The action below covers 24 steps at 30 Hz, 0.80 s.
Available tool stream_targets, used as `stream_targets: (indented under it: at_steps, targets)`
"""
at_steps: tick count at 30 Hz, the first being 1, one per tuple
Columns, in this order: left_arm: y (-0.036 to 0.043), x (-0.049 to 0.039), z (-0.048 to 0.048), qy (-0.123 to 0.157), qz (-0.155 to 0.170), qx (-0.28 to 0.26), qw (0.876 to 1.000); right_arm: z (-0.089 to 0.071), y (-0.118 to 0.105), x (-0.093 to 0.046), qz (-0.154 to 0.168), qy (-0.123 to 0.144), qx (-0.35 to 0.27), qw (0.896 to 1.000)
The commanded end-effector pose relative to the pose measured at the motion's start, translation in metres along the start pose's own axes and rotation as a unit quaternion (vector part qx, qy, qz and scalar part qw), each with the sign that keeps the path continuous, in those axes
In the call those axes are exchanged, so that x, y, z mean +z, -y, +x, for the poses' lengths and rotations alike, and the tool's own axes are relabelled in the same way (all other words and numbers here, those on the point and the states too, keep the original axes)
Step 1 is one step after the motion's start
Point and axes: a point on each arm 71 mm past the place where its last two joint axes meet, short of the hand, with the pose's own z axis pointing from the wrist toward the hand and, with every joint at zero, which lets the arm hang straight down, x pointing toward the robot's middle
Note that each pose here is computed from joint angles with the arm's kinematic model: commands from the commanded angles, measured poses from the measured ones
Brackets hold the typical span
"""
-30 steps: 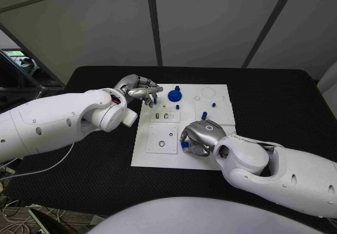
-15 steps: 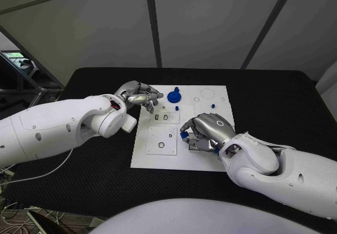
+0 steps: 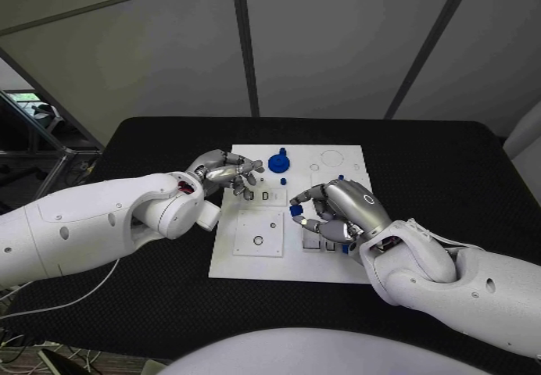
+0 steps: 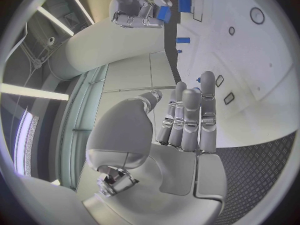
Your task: Assemble the parts on the task board
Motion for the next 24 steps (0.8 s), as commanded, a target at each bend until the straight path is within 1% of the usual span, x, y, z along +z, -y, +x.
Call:
stream_targets:
  at_steps: [1,5,7,8,9,17,21,24]
  targets:
    - [-0.0008,-0.0006,0.0089,-0.035,0.011,-0.078,0.996,-0.008,-0.001,-0.001,-0.010,0.047,0.039,0.998]
    - [-0.0065,-0.0011,0.0181,-0.060,0.004,-0.119,0.991,-0.012,0.000,-0.002,-0.007,0.060,0.054,0.997]
    - [-0.0081,-0.0012,0.0232,-0.073,0.002,-0.138,0.988,-0.013,0.001,-0.002,-0.005,0.064,0.061,0.996]
    - [-0.0086,-0.0012,0.0274,-0.084,0.001,-0.150,0.985,-0.014,0.000,-0.002,-0.004,0.066,0.066,0.996]
    - [-0.0087,-0.0011,0.0284,-0.086,0.001,-0.153,0.984,-0.014,0.000,-0.002,-0.004,0.067,0.068,0.995]
    - [-0.0058,0.0014,0.0507,-0.139,0.002,-0.189,0.972,-0.022,-0.002,0.005,0.000,0.083,0.090,0.993]
    - [-0.0031,0.0024,0.0611,-0.166,0.004,-0.200,0.966,-0.022,-0.003,0.009,0.004,0.082,0.098,0.992]
    - [-0.0013,0.0029,0.0671,-0.181,0.006,-0.205,0.962,-0.022,-0.003,0.011,0.007,0.081,0.104,0.991]
